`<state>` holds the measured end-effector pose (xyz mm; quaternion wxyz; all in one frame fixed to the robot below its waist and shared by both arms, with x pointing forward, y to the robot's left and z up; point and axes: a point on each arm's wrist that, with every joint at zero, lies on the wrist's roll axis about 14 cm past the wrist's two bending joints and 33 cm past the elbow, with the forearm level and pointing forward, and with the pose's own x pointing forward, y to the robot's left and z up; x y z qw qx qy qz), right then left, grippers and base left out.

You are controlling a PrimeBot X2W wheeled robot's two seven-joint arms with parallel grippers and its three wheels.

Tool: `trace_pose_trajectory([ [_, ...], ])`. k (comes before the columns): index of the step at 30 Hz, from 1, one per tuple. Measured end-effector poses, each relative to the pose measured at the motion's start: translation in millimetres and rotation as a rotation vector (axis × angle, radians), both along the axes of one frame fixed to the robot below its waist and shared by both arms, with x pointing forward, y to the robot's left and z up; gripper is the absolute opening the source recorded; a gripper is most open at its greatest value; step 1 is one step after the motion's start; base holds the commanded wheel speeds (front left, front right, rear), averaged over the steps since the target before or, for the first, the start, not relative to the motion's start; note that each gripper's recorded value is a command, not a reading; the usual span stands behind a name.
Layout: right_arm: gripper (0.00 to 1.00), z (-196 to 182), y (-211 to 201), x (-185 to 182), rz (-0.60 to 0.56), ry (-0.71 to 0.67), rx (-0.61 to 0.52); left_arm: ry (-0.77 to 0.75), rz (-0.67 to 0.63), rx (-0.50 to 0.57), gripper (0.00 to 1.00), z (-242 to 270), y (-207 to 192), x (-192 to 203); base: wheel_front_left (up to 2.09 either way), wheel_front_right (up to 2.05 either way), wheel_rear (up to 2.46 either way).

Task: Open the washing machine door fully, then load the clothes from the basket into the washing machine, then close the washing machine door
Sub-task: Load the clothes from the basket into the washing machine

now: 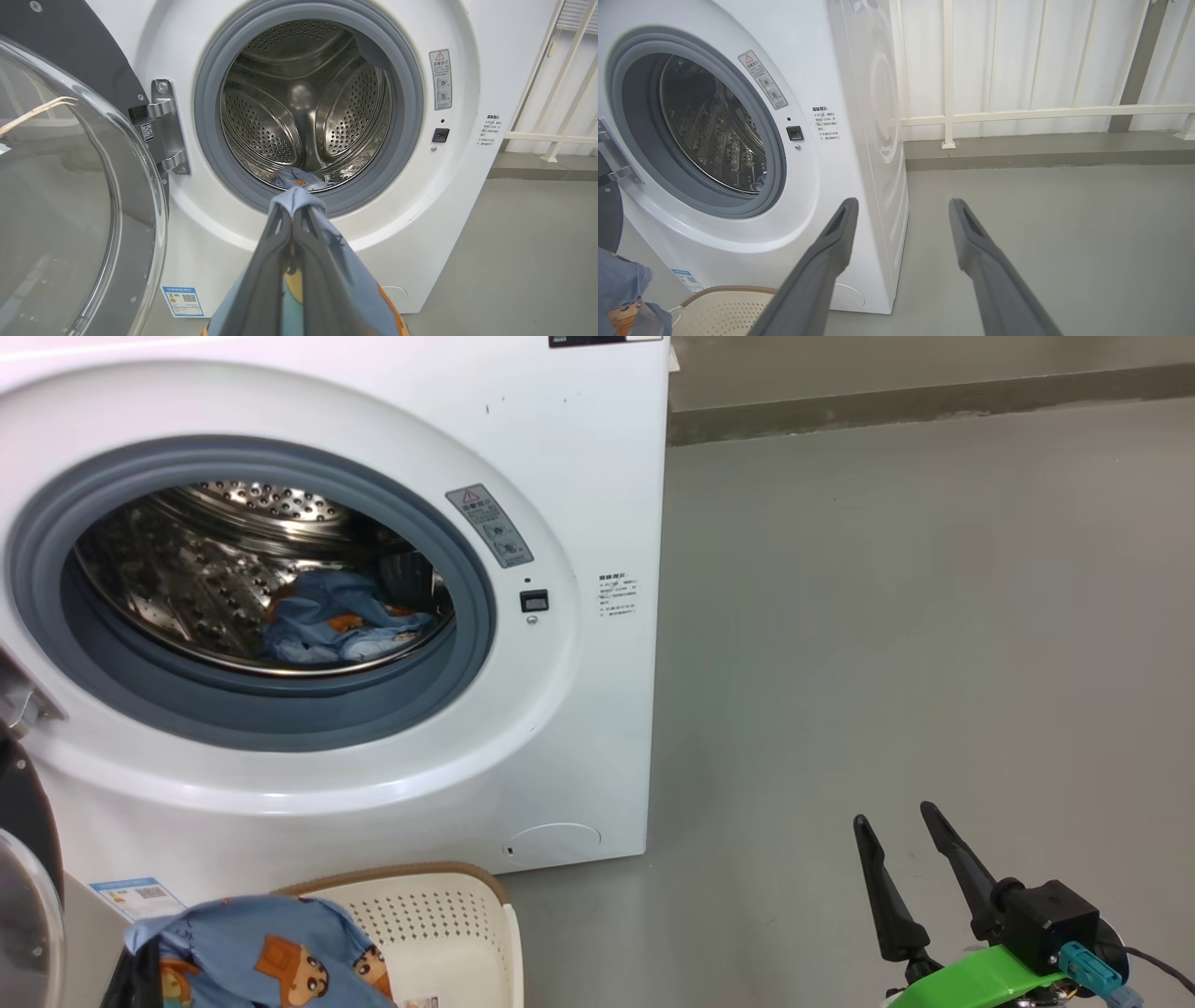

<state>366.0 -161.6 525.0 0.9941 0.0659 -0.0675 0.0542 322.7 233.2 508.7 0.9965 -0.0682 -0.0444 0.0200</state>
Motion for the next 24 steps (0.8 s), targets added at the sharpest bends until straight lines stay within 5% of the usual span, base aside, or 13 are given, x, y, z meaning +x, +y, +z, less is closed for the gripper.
trace_pose_trajectory([
  [13,1.00,-4.8,1.0,1.7,0.003,0.015,0.005,0.009,-0.017,-0.029,0.00,-4.1,-10.6,5.0,0.00,0.00,0.00],
  [24,1.00,-23.3,-1.3,8.7,-0.005,0.069,0.013,-0.094,-0.092,-0.046,0.00,28.7,-25.1,71.9,0.00,0.00,0.00],
])
